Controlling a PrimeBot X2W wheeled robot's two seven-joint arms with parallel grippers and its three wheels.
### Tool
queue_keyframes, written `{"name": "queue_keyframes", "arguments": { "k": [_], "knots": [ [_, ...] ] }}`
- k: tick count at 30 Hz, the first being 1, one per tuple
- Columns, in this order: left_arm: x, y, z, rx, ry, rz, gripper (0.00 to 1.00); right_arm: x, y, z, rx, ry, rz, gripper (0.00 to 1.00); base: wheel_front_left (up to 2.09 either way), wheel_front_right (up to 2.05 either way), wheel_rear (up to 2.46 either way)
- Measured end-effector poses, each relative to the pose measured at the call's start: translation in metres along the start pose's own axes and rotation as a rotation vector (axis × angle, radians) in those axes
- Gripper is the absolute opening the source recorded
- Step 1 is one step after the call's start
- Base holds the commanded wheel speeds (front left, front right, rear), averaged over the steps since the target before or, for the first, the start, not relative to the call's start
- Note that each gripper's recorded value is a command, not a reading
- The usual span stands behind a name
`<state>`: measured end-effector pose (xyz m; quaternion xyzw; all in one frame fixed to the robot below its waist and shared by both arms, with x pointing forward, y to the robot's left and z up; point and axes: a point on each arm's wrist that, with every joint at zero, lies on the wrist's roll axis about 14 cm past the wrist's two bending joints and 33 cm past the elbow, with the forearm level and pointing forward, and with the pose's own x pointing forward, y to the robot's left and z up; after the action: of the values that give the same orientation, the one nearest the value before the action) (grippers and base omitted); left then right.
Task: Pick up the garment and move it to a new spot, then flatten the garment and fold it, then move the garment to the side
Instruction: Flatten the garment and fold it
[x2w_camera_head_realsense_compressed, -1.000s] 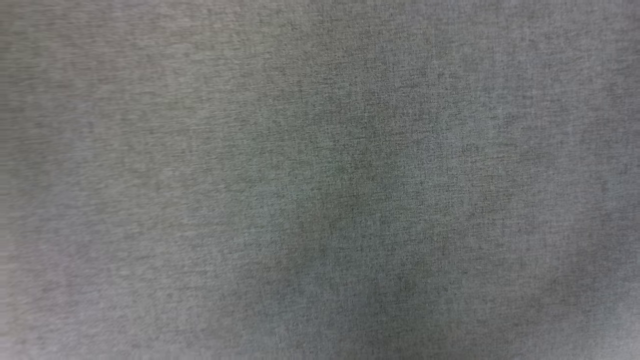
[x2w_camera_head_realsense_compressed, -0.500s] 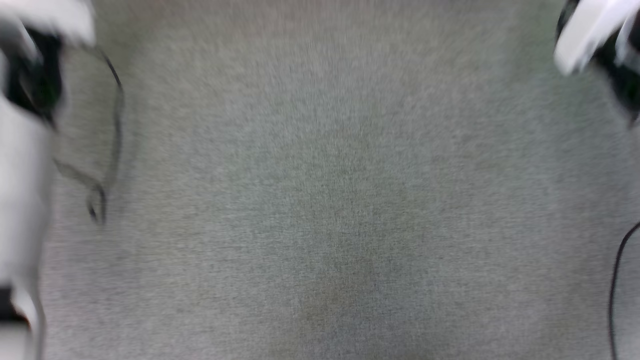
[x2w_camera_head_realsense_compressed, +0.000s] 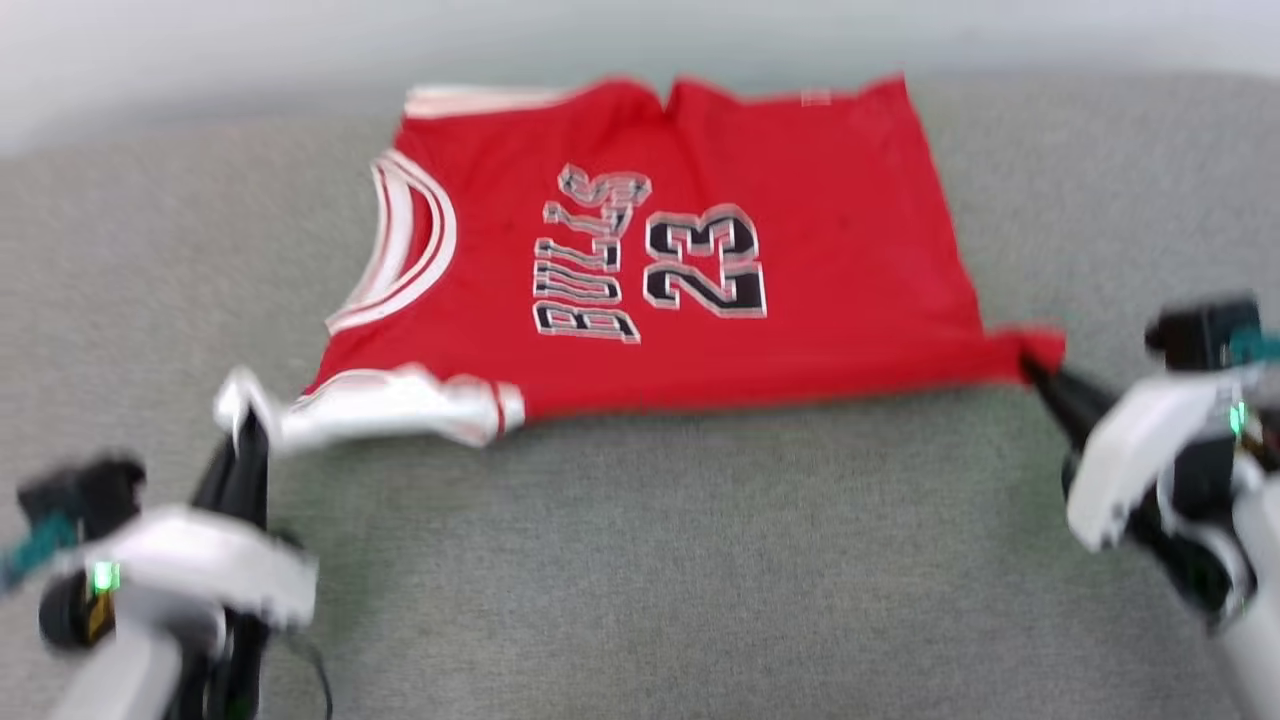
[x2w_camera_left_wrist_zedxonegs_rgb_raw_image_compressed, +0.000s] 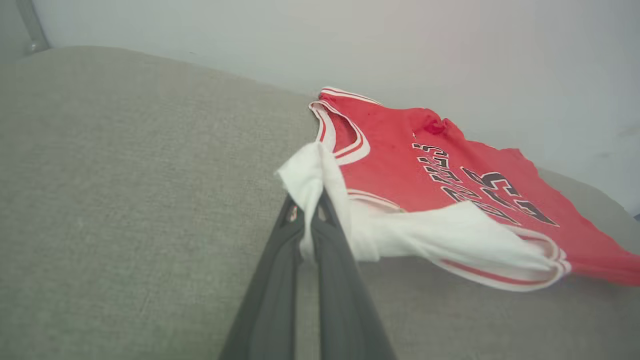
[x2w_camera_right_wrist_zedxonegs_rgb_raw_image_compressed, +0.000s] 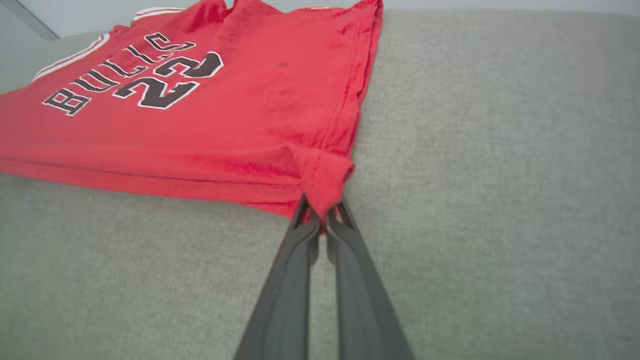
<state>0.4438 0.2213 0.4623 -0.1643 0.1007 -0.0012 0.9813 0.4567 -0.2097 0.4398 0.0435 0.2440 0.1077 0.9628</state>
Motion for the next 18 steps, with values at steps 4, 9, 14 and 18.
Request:
{"name": "queue_keyframes", "arguments": {
  "k": [4, 9, 14, 18],
  "knots": [
    [-0.046, 0.005, -0.006, -0.020, 0.039, 0.050, 0.00, -0.033, 0.007, -0.021, 0.042, 0.018, -0.001, 0.00, 0.00, 0.00, 0.00],
    [-0.093, 0.008, -0.015, -0.051, 0.089, 0.097, 0.00, -0.072, 0.019, -0.054, 0.106, 0.061, -0.014, 0.00, 0.00, 0.00, 0.00],
    [-0.123, 0.004, -0.016, -0.078, 0.102, 0.116, 0.00, -0.104, 0.031, -0.077, 0.154, 0.113, -0.033, 0.00, 0.00, 0.00, 0.00],
    [-0.128, 0.004, -0.009, -0.075, 0.103, 0.111, 0.00, -0.113, 0.039, -0.073, 0.155, 0.124, -0.037, 0.00, 0.00, 0.00, 0.00]
  ]
}}
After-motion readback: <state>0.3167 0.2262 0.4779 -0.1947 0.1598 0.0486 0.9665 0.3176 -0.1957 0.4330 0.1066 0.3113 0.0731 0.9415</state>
